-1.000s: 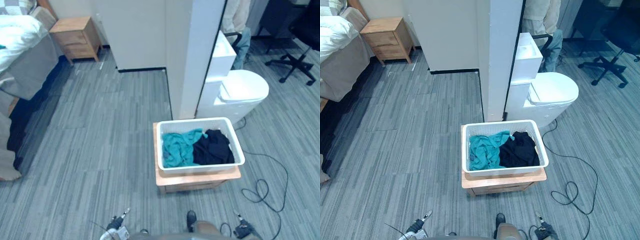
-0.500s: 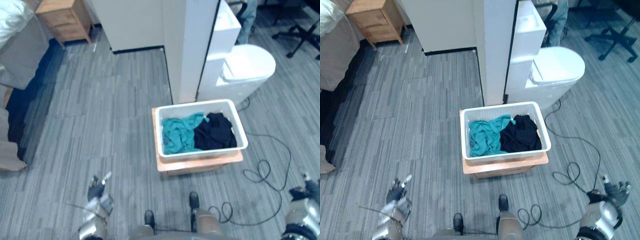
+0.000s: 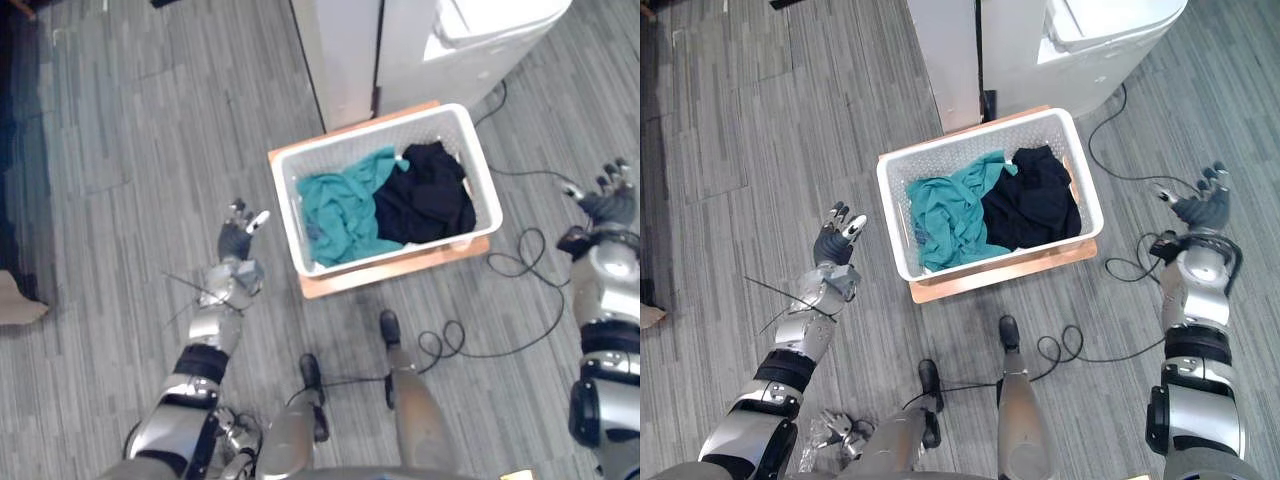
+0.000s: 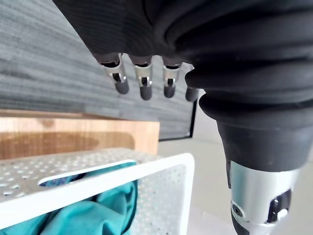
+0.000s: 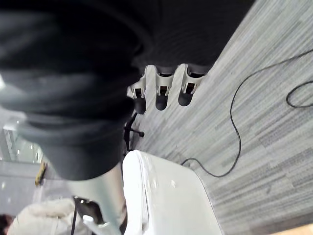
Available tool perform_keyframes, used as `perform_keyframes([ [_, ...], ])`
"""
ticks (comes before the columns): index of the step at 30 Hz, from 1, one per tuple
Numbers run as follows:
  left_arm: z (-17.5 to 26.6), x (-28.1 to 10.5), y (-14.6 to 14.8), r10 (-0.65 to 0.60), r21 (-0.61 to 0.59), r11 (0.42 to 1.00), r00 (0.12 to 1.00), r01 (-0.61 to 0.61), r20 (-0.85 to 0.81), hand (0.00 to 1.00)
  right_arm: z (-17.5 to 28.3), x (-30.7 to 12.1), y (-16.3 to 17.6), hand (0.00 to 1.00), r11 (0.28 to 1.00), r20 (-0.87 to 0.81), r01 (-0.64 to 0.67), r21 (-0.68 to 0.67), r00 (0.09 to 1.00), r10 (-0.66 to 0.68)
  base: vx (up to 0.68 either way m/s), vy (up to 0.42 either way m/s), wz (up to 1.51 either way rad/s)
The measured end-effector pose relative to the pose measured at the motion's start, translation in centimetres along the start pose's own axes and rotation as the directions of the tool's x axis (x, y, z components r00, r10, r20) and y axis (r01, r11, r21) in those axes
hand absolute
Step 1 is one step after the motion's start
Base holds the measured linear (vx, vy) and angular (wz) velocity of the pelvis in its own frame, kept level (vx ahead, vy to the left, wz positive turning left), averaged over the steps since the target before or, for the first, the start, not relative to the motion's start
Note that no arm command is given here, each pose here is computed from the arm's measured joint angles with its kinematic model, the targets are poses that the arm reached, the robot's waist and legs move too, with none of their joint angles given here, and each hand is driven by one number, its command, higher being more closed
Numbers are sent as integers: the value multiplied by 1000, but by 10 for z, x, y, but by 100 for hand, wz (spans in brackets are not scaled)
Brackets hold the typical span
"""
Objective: Pick up the laundry basket with both hands and put the clothes into the washing machine.
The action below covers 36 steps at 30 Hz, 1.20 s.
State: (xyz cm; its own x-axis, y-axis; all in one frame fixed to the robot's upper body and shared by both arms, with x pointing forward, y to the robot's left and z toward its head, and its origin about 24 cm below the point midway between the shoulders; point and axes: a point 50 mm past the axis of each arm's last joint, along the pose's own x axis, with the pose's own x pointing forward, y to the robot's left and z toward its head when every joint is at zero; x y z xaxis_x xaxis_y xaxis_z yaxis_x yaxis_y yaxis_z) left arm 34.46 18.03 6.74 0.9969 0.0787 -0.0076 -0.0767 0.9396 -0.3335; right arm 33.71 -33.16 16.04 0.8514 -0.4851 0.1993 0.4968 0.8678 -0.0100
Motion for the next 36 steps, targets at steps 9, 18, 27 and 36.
perform_keyframes([
  [9, 7, 18, -25, -36, 28, 999, 999, 36, -11, 0, 23, 3, 54, 0, 975, 72, -196, -103, 976, 204, 2, 5, -2],
  [18, 18, 31, -42, -45, 69, 997, 999, 45, -10, 0, 55, 5, 93, 0, 927, 163, -298, -227, 927, 337, -1, -18, 0],
  [27, 41, 46, -66, -74, 113, 991, 997, 70, 31, 0, 87, 11, 118, 0, 877, 225, -310, -367, 885, 407, 0, -55, 5],
  [36, 70, 55, -91, -117, 150, 984, 987, 100, 107, 100, 125, 24, 114, 100, 894, 307, -226, -386, 882, 356, -7, -59, 8],
])
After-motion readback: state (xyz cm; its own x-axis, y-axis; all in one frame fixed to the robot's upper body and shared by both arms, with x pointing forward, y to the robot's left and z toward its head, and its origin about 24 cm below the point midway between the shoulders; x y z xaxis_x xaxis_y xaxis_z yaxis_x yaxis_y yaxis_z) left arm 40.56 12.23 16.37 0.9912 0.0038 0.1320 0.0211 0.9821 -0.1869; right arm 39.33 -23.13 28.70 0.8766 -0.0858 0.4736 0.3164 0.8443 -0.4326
